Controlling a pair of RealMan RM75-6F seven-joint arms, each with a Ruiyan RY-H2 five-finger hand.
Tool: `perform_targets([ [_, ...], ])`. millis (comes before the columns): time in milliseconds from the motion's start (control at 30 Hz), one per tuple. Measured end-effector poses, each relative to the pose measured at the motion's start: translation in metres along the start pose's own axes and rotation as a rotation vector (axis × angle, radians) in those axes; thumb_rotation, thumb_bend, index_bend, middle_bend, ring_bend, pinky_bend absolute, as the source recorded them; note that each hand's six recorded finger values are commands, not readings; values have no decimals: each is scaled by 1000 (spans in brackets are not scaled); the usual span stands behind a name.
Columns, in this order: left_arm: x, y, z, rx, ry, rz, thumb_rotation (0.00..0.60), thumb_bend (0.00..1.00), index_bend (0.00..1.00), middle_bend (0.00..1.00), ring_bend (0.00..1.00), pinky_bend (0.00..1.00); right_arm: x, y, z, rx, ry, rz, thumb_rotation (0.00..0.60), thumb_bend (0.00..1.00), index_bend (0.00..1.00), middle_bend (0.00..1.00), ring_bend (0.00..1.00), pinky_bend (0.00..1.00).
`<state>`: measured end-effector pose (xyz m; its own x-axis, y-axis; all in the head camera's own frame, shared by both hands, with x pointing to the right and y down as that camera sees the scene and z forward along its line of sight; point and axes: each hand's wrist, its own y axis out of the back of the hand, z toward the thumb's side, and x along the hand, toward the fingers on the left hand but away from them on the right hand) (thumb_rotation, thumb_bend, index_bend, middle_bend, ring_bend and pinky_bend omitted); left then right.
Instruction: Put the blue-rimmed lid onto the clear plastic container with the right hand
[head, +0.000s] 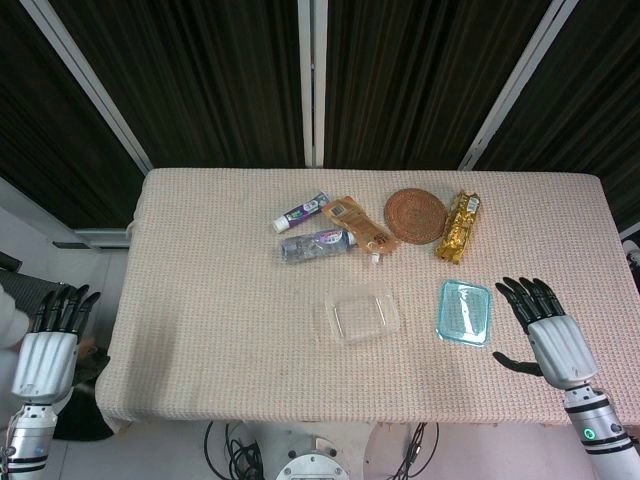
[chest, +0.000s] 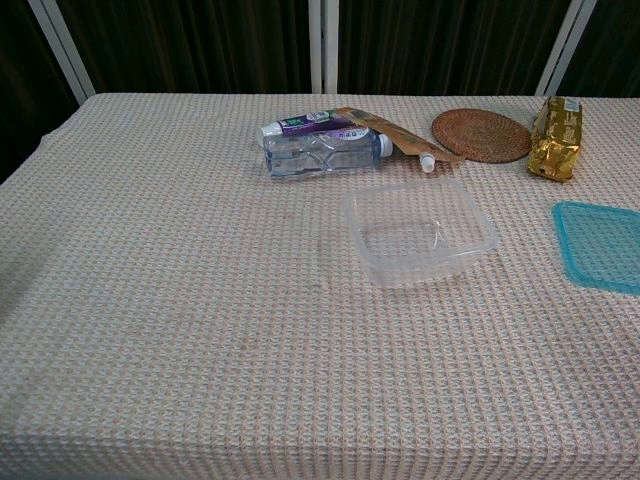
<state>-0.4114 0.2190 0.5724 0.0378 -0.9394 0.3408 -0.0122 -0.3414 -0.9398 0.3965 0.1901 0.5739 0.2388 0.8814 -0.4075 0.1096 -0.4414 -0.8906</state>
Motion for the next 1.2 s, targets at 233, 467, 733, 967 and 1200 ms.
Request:
perform_targets([
  [233, 6, -6, 0, -2, 4, -19, 600, 0, 110, 45, 0, 0, -7, -8, 2, -5, -12, 21, 600, 42, 0, 58, 0, 0],
  [467, 3, -4, 2, -4, -8, -6, 600, 0, 110, 45, 0, 0, -20, -23, 18, 16, 42, 75, 600, 41, 0, 58, 0, 0],
  [733, -1, -6, -2, -15, -2, -3, 600, 0, 110, 45, 0, 0, -48, -55, 56, 25, 153, 147, 600, 29, 0, 54, 0, 0],
  [967, 2, -9, -2, -23, -15, -8, 600, 0, 110, 45, 0, 0, -82, -92, 120, 9, 308, 215, 600, 29, 0, 2, 0, 0],
  [1200, 1, -10, -6, -28, -11, -12, 600, 0, 110, 45, 0, 0, -123, -125, 189, 22, 433, 245, 600, 26, 0, 0, 0, 0],
])
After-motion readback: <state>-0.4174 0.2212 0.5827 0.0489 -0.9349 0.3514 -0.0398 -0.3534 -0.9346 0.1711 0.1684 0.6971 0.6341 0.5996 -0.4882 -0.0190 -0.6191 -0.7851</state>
